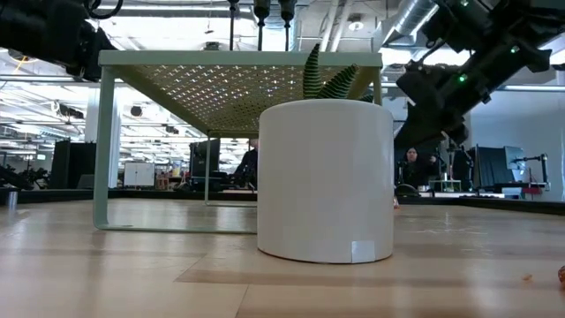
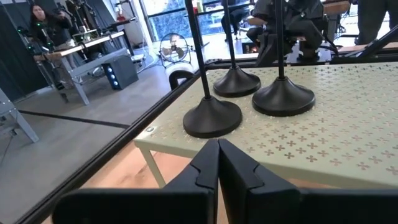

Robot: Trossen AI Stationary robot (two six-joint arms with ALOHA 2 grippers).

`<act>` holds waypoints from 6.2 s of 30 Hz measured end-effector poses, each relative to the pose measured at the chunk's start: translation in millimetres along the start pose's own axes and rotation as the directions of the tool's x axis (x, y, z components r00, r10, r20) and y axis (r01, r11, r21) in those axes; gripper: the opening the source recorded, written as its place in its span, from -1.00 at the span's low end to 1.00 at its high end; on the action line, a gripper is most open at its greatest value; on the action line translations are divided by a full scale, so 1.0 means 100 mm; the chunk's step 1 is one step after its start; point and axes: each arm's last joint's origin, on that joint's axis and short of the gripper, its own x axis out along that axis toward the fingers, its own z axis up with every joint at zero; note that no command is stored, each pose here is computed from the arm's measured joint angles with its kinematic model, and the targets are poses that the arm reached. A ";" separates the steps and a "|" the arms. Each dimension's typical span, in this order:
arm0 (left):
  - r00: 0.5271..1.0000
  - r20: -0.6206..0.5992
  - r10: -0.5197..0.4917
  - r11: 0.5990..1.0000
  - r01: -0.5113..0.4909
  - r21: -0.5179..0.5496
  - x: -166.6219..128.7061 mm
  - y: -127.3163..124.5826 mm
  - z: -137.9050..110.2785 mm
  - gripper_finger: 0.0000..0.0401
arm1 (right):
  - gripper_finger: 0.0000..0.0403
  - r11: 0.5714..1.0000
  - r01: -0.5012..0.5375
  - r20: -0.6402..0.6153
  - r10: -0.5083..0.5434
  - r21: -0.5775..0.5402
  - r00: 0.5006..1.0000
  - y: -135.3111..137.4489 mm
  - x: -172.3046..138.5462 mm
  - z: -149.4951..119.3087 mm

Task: Pick & Place candle stick holders
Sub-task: Put the top yellow candle holder on the shelf

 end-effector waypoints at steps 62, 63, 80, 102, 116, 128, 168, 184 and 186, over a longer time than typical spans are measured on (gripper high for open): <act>1.000 -0.015 0.000 1.000 0.000 0.027 0.02 -0.03 -0.02 -0.96 | -0.38 0.964 0.208 0.080 -0.223 0.166 0.971 -0.53 0.79 0.18; 1.000 -0.015 0.000 1.000 0.000 0.027 0.02 -0.03 -0.02 -0.96 | -0.38 0.967 0.205 0.079 -0.218 0.151 0.973 -0.51 0.78 0.18; 1.000 -0.013 0.000 1.000 0.000 0.025 0.02 -0.03 -0.02 -0.96 | -0.38 0.994 -0.006 0.193 -0.014 0.106 0.981 -0.12 0.18 0.42; 1.000 -0.012 0.000 1.000 0.000 0.023 0.02 -0.03 -0.02 -0.96 | -0.38 0.967 -0.230 0.190 0.247 -0.111 0.950 0.90 -0.44 0.80; 1.000 -0.012 0.000 1.000 0.000 0.020 0.02 -0.03 -0.02 -0.96 | -0.38 0.934 -0.332 0.214 0.353 -0.131 0.911 1.27 -0.33 0.61; 1.000 -0.012 0.000 1.000 0.000 0.020 0.02 -0.03 -0.02 -0.96 | -0.38 0.927 -0.345 0.233 0.372 -0.147 0.899 1.35 -0.26 0.58; 0.999 -0.036 0.000 0.998 0.002 0.058 0.04 -0.07 -0.06 -0.96 | -0.38 0.913 -0.357 0.160 0.390 -0.200 0.907 1.48 -0.15 0.52; 1.000 -0.024 0.000 0.999 0.001 0.039 0.05 -0.07 -0.04 -0.96 | 0.29 0.912 -0.349 0.119 0.379 -0.213 0.918 1.43 -0.08 0.51; 1.000 -0.023 0.000 0.999 0.001 0.037 0.05 -0.07 -0.03 -0.96 | 0.25 0.912 -0.351 0.127 0.382 -0.211 0.915 1.43 -0.08 0.52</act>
